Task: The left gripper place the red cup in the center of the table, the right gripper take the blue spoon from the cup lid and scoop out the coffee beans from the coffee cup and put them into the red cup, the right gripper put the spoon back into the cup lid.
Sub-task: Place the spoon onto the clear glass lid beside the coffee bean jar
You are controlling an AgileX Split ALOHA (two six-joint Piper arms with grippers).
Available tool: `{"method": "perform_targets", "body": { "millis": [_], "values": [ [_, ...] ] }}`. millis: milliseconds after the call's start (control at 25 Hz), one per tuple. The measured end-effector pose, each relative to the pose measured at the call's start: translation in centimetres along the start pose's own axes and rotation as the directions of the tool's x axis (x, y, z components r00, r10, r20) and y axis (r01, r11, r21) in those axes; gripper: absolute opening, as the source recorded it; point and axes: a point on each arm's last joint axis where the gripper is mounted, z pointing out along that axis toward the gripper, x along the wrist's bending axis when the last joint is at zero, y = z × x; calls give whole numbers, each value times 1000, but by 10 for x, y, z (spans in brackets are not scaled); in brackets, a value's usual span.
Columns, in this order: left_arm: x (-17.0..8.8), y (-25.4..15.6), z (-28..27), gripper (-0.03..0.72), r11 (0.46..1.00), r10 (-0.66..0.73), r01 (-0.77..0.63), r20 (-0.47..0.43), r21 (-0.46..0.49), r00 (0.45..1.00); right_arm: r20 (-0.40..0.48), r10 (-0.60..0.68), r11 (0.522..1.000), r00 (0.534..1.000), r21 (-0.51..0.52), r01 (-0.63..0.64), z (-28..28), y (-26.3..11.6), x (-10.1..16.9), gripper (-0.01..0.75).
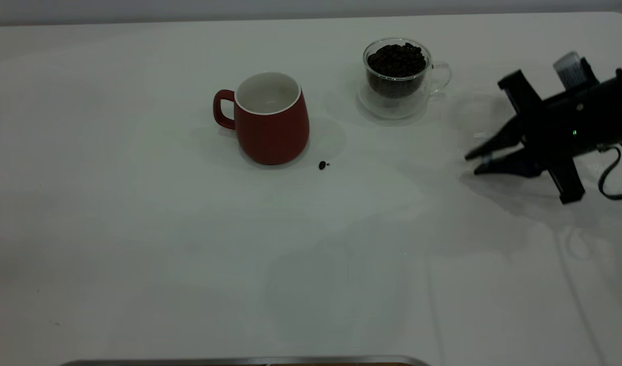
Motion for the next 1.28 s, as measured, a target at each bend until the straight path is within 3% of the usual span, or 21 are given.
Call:
{"method": "perform_targets", "body": {
  "millis": [480,1280],
  "values": [
    [0,0,0,580,1000,2,-2,0,0,1000,5,16,1000,1000,3,-16,1,0,-3,116],
    [0,0,0,580,1000,2,-2,0,0,1000,-110,-46,996,993,69,54,1,-6,8,116]
  ]
}}
